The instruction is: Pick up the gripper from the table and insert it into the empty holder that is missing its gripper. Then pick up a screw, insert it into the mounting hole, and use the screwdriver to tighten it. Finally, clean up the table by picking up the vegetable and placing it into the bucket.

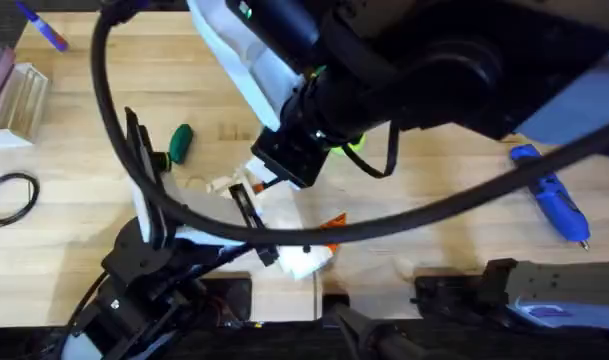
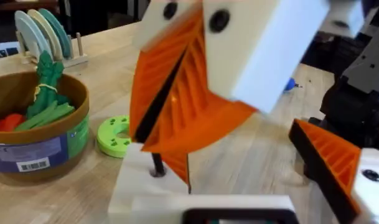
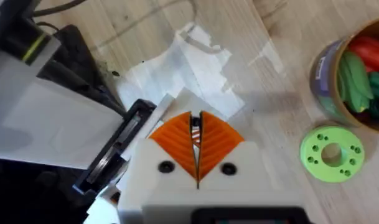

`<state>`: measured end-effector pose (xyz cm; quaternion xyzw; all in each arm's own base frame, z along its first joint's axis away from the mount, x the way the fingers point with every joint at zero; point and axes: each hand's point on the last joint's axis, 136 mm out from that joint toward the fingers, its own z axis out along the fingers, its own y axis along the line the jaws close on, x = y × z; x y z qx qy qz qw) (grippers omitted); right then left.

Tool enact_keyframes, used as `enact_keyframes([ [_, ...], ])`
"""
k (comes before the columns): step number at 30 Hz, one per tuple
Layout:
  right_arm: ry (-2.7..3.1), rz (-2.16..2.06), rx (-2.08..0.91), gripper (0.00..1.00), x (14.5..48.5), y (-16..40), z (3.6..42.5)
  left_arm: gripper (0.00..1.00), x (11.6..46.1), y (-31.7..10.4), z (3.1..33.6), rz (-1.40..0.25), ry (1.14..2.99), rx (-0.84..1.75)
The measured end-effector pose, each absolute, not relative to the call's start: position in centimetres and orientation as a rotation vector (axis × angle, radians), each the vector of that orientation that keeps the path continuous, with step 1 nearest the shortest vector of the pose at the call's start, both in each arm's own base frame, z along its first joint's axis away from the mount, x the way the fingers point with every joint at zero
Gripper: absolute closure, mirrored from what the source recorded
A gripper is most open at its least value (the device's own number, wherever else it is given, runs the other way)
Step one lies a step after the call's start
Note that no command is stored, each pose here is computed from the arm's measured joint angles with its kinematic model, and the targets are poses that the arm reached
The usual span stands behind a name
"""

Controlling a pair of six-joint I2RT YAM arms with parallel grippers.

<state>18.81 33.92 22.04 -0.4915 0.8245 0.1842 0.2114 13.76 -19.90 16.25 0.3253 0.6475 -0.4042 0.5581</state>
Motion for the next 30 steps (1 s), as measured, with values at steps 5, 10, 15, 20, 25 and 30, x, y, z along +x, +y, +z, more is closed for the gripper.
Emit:
enact_keyframes([
  [5,2.293,0.52,-1.37,0.995,18.66,33.92,22.08,0.014,13.71,-19.92,16.25,-0.956,1.527,0.769],
  [10,2.297,0.522,-1.373,0.995,18.57,33.88,22.02,0.015,13.71,-19.92,16.25,-0.957,1.527,0.769],
  [15,2.298,0.524,-1.376,0.995,18.5,33.86,22.01,0.015,13.71,-19.92,16.25,-0.959,1.529,0.767],
  [20,2.305,0.522,-1.387,0.995,18.31,33.68,21.98,0.015,13.71,-19.92,16.25,-0.961,1.53,0.765],
  [25,2.3,0.54,-1.413,0.995,17.92,33.71,21.98,0.014,13.72,-19.92,16.25,-0.962,1.531,0.764],
  [30,2.297,0.548,-1.419,0.995,17.83,33.77,22.01,0.014,13.72,-19.92,16.26,-0.961,1.531,0.764],
])
